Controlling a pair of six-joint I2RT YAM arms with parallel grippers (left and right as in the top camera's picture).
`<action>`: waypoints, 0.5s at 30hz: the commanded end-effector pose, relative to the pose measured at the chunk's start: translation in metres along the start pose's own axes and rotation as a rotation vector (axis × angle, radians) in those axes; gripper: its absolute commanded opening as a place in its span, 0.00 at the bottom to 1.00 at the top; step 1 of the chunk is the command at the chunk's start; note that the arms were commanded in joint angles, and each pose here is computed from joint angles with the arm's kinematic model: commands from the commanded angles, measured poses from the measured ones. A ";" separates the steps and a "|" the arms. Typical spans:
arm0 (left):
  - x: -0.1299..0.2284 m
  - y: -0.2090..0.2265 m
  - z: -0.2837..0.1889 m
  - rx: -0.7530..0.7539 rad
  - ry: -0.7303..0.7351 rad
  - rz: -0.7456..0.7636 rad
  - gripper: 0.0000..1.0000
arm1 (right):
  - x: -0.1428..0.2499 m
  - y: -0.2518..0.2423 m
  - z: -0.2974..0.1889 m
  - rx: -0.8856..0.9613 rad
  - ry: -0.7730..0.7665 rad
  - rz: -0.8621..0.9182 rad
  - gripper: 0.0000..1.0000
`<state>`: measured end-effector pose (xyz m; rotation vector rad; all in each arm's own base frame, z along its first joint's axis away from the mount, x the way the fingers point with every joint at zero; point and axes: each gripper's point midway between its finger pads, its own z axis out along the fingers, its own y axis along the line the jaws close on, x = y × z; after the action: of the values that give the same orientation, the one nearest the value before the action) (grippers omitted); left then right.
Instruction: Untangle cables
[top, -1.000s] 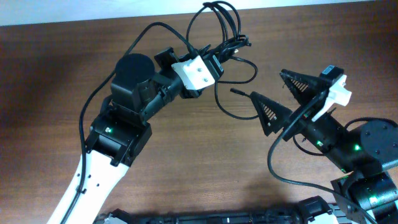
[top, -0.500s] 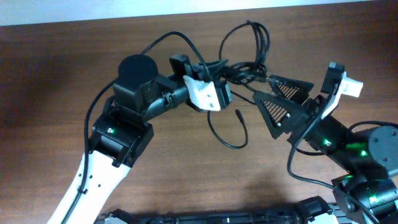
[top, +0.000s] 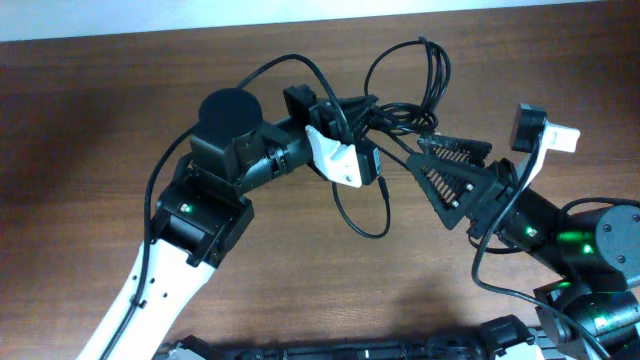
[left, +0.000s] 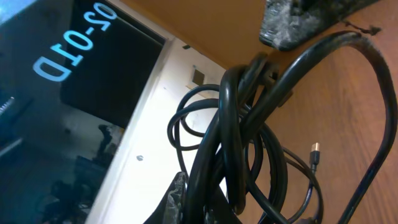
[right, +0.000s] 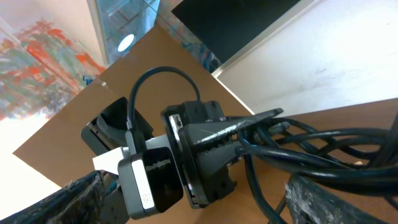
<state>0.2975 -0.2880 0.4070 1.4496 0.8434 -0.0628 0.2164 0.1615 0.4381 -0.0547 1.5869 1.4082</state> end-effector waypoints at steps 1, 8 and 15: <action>-0.011 0.007 -0.001 -0.022 -0.039 0.039 0.00 | -0.002 0.006 0.000 -0.016 0.001 0.002 0.91; -0.028 -0.014 0.006 0.041 -0.073 0.065 0.00 | -0.002 -0.006 0.008 0.008 0.015 0.024 0.91; -0.028 -0.016 0.006 0.050 -0.071 0.072 0.00 | -0.006 -0.006 0.009 0.004 -0.003 0.013 0.62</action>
<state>0.2819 -0.3040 0.4016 1.4992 0.7971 -0.0730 0.2292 0.1659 0.4304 -0.0270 1.6238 1.4318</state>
